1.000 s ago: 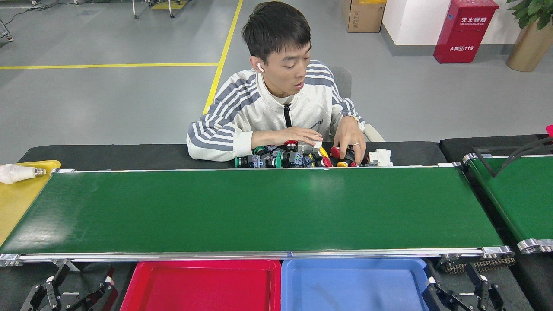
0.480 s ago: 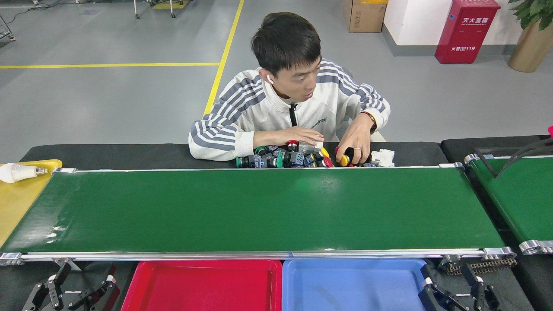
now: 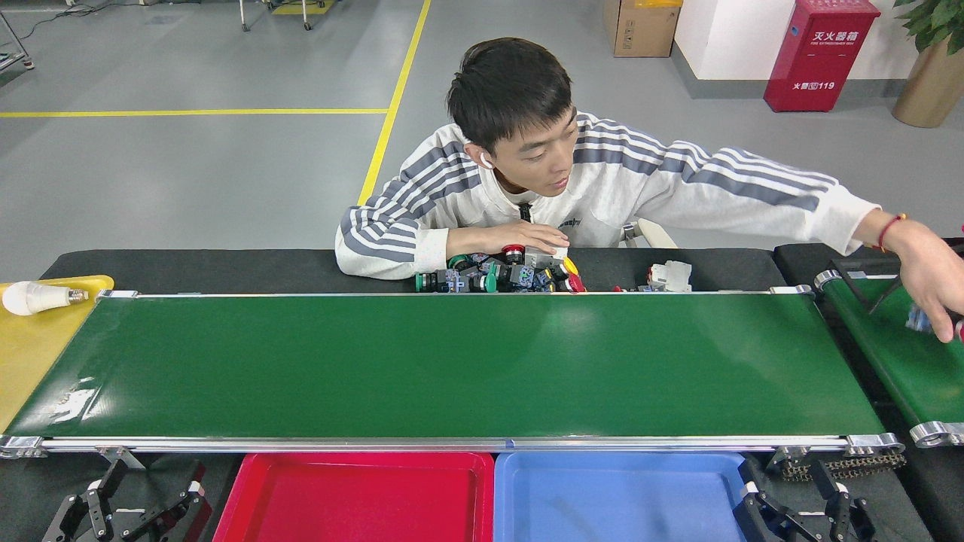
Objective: Pick switch part from conveyor to tray
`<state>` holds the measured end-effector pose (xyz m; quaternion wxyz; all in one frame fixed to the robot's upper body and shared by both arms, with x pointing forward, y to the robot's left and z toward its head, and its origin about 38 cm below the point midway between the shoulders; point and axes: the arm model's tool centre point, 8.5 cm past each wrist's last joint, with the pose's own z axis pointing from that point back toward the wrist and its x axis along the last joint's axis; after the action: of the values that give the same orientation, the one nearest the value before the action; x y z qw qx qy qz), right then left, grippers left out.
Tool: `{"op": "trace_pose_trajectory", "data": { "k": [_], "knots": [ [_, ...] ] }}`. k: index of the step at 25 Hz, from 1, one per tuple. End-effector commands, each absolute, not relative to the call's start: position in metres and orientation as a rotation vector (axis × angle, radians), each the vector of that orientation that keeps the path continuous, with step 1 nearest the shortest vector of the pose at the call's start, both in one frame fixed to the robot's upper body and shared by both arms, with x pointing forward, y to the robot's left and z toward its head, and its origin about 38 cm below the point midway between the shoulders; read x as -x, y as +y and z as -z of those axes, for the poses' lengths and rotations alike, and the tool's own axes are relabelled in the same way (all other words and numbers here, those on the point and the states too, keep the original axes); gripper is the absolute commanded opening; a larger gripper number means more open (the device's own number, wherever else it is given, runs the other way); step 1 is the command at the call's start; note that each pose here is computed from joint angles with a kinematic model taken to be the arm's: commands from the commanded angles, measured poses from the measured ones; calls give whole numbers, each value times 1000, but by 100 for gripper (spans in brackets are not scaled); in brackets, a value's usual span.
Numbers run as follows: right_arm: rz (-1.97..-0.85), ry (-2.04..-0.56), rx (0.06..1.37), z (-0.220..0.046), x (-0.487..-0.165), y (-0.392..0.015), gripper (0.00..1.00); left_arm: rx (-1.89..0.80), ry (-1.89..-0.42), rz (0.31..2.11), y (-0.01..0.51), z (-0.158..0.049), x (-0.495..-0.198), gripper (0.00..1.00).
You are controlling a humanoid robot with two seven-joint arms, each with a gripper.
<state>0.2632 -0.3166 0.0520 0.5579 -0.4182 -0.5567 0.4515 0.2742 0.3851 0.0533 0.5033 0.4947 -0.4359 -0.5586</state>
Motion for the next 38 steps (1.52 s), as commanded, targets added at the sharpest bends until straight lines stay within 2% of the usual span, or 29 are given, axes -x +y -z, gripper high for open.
{"op": "trace_pose_trajectory", "data": {
  "k": [1,7,18,24,29,38],
  "knots": [
    [-1057,-1329,1008,-60,-267,-317,100,-1234,-1069,1350,389,-65,-278,100],
    [-1097,-1200,1104,-56,-267,-323,100,-1259,-1083,1341,391,-74,-286,100],
    [-1110,-1171,1096,-58,-273,-326,100,-1252,-1092,1363,384,-74,-280,100],
    [-1118,-1115,1099,-60,-272,-343,100,-1234,-1088,1375,380,-69,-270,100],
    [-1098,-1078,1128,-76,-290,-366,100,-1223,-1098,1354,374,-67,-270,100],
    [-1108,-1061,1113,-70,-320,-373,100,-1199,-1108,1374,365,-63,-275,100]
  ]
}}
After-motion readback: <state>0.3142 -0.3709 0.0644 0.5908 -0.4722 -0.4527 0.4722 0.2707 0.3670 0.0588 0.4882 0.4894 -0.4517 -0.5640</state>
